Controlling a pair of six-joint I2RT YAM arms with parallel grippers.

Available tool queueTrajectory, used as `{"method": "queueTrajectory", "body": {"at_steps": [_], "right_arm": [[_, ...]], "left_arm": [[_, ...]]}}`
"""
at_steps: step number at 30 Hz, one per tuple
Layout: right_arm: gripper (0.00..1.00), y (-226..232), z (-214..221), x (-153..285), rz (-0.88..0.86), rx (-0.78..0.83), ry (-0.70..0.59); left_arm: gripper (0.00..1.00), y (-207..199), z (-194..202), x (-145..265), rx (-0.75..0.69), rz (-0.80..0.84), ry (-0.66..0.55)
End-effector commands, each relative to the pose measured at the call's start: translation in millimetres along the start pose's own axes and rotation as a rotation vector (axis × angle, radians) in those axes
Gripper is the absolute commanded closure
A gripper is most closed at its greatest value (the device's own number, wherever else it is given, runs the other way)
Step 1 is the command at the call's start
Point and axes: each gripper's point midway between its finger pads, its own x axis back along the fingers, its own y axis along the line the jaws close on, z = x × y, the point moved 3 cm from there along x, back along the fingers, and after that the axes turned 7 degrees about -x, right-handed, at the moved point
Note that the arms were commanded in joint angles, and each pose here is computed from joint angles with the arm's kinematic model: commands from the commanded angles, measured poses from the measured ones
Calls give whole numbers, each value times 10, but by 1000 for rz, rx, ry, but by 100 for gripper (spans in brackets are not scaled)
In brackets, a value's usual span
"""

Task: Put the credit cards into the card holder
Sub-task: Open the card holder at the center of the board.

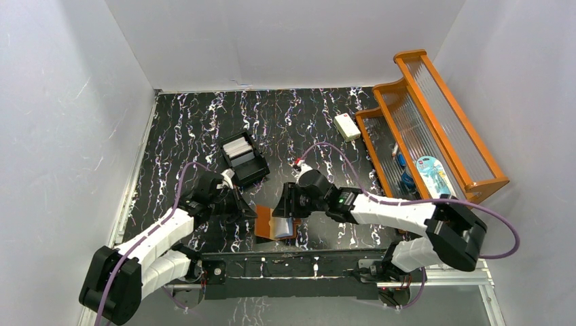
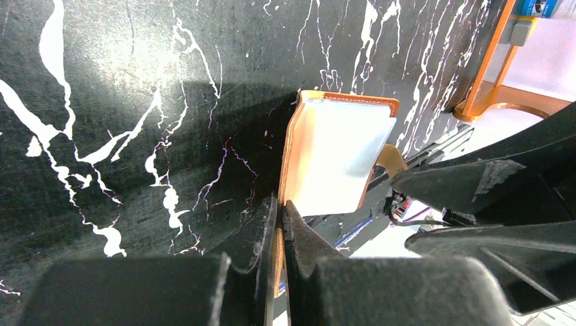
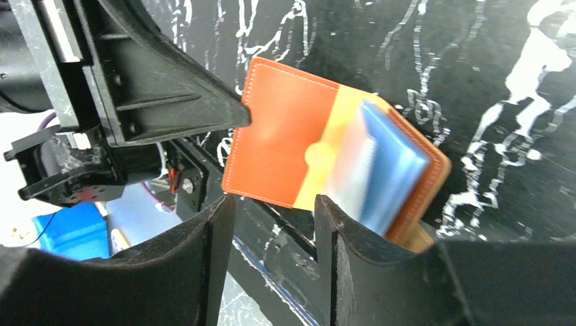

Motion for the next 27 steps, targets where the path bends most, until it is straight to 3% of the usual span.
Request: {"method": "queueTrajectory", "body": {"at_steps": [1,14,27], "right_arm": [[44,-189,-48,125,120,7,-46],[47,-268,15,-80,137,-10,-4],[41,-359,-45,-43,200,9,-42]], "left_arm": [[98,52,50,-2,0,-20,22],[97,26,38,13,2,-14,18],[97,37,44,10,1,-18,21]]}}
